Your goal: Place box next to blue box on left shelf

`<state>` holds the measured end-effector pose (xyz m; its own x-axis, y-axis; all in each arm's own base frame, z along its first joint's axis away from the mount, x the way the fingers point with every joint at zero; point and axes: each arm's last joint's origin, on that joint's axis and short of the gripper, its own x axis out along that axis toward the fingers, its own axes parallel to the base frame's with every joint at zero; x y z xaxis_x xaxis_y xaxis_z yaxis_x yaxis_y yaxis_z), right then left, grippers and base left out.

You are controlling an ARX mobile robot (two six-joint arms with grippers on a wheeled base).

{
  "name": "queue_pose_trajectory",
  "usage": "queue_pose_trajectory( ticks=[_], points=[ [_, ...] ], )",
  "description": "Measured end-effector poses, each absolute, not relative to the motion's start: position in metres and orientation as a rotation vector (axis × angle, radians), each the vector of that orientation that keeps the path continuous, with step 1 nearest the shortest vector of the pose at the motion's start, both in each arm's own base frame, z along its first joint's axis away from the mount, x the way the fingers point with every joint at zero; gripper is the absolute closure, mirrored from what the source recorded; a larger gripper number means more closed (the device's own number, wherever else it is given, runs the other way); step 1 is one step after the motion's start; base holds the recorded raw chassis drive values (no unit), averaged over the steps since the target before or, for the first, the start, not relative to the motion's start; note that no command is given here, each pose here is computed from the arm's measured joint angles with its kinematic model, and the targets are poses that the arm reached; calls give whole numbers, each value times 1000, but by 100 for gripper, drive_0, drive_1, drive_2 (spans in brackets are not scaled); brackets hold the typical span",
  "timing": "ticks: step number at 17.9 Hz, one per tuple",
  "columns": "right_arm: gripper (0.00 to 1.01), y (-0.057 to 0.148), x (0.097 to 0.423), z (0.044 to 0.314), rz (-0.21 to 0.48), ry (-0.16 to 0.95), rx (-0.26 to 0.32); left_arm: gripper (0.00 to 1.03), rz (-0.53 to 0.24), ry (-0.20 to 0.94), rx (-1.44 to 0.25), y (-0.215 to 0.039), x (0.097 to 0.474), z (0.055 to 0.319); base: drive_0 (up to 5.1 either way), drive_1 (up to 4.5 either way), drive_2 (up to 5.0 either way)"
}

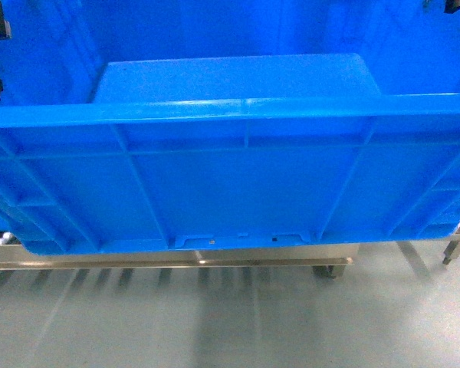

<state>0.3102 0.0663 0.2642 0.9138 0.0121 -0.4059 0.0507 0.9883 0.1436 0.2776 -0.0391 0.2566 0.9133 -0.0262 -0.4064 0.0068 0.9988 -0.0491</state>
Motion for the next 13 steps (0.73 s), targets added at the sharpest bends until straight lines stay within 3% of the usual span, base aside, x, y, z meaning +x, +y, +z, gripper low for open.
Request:
queue_pose_trajectory(
  ticks=[12, 13],
  points=[
    [86, 66, 310, 264, -20, 417, 153, 97, -18, 416, -46, -39, 278, 257, -492, 242, 242],
    [86, 66, 310, 264, -19, 417, 153, 97, -17, 417, -47, -39, 278, 257, 0, 0, 0]
  ],
)
